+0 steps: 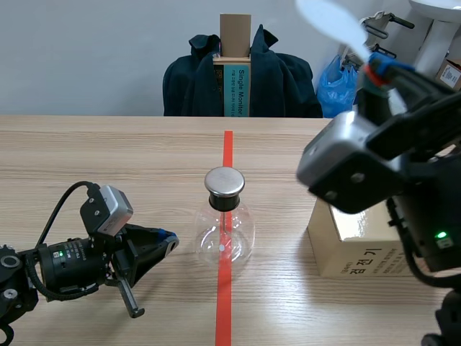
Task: Do the electroscope experiment.
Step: 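Bring the plate to the electroscope and point at the metal foil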
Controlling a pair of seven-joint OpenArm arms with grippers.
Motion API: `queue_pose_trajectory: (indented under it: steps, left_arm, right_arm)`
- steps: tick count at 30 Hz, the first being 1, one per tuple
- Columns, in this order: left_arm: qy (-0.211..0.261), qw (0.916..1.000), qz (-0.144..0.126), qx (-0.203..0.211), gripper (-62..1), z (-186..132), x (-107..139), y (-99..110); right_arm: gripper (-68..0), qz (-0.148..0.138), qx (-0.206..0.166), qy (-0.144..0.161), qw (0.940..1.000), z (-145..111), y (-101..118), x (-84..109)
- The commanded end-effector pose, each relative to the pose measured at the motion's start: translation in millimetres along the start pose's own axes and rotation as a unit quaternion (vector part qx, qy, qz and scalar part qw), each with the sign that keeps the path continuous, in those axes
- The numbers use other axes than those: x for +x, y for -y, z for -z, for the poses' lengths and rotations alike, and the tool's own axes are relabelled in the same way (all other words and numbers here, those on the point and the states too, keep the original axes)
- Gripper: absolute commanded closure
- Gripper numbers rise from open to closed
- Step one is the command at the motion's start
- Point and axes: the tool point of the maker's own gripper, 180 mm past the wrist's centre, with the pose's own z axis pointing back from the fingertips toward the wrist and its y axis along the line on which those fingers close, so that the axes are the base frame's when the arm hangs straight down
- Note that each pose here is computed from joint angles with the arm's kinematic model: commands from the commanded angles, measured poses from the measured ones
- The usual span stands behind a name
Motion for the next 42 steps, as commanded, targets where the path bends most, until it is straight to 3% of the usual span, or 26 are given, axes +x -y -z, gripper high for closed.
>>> queue_pose_trajectory:
  steps: [1,8,18,30,42]
  left_arm:
    - [0.023,0.9997,0.001,0.000,-2.8,3.8,13.0,-0.6]
    - [0.022,0.9997,0.001,0.000,-2.8,3.7,12.7,-0.6]
    - [0.020,0.9998,0.000,0.000,-2.8,3.3,11.1,-0.7]
    - [0.020,0.9998,-0.001,0.000,-2.8,3.1,10.7,-0.1]
    - [0.019,0.9998,-0.002,0.000,-2.8,2.7,9.4,0.9]
  right_arm:
    - [-0.8,-0.006,0.013,0.003,0.9999,-1.6,-6.6,-0.8]
    - [-0.8,0.001,0.092,0.013,0.9956,-15.0,-54.7,6.0]
    - [-0.8,-0.017,0.154,-0.007,0.9880,-31.8,-101.8,-15.4]
    - [-0.8,-0.025,0.152,-0.007,0.9880,-23.9,-107.3,-23.5]
    - [-0.8,-0.020,0.166,0.069,0.9835,-25.2,-112.4,2.6]
